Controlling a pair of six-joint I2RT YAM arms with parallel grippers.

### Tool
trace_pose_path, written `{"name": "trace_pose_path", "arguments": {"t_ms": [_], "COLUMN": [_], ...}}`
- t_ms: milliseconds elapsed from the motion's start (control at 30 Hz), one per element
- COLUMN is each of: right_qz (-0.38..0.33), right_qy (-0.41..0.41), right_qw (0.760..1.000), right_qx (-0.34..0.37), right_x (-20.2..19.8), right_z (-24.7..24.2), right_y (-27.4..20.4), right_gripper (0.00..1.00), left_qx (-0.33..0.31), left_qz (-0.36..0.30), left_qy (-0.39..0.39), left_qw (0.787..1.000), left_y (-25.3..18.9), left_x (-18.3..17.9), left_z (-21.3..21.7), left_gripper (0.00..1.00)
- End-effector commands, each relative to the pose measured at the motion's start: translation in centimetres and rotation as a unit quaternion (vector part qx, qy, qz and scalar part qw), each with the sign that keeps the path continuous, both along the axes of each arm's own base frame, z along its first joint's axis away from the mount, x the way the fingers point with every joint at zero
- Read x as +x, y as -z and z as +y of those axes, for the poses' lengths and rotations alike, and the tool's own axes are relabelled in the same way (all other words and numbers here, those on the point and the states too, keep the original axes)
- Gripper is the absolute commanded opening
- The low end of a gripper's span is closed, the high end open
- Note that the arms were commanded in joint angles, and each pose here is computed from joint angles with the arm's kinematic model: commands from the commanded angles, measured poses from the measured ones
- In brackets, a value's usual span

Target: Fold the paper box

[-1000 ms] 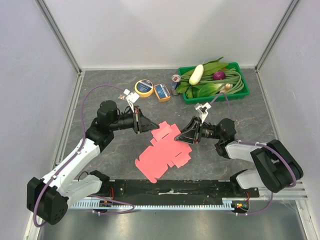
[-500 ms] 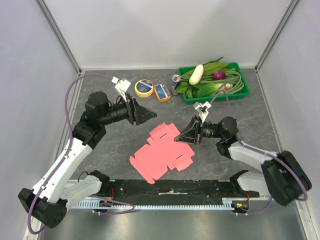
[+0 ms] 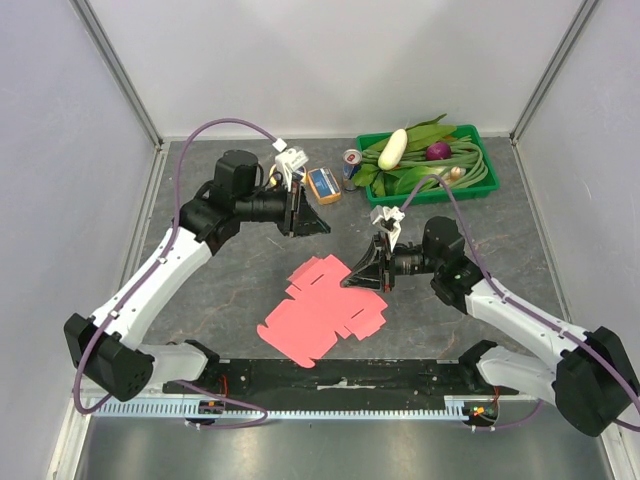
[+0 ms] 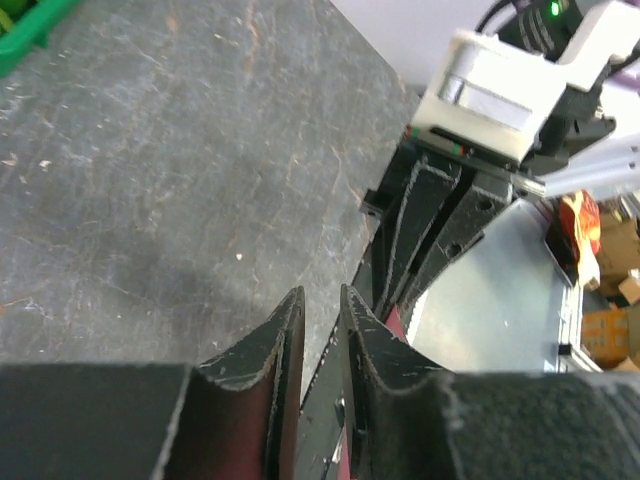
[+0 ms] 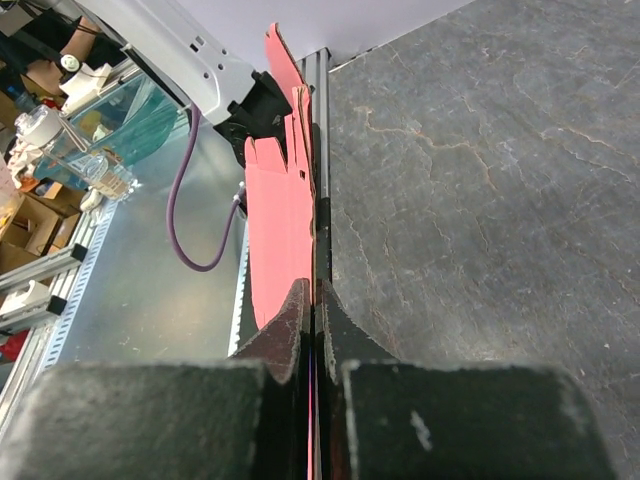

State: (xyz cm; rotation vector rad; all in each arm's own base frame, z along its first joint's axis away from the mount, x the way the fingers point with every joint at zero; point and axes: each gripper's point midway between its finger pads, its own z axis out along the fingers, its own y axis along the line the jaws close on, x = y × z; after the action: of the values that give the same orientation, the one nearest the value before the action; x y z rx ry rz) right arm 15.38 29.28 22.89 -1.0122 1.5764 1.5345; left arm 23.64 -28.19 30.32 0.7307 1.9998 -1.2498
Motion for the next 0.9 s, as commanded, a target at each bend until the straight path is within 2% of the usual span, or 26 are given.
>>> {"name": "trace_pose_path", "arguments": {"t_ms": [0,200,533,867], "right_qz": [-0.045,-0.044,-0.056,-0.060], "right_qy": [0.005,-0.004,0.011,0.012], "right_qw": [0.999,0.999,0.998,0.998], "right_qx": [0.007,0.004,0.011,0.013], "right_x": [0.2,0.1,0.1,0.5], "right_z": [0.0,0.4,0.4,0.7], "right_y": [-2.5,-2.7,-3.5,-3.8], "right_gripper": [0.00,0.00,0.00,0.00], "left_qx": [-0.004,0.004,0.022,-0.006], "left_qz": [-0.033,-0.029,-0.041,-0.039], "left_qy": [0.078,0.106,0.120,0.165], "left_qw": [0.996,0.994,0.992,0.986], "left_y": [-0.7,0.4,1.5,1.1], "left_x": [-2.9,-4.3,-5.3,-7.3], "left_z": [-0.3,-1.1,-0.5,-0.4], "left_gripper": [0.26,0.33,0.31,0.36]}}
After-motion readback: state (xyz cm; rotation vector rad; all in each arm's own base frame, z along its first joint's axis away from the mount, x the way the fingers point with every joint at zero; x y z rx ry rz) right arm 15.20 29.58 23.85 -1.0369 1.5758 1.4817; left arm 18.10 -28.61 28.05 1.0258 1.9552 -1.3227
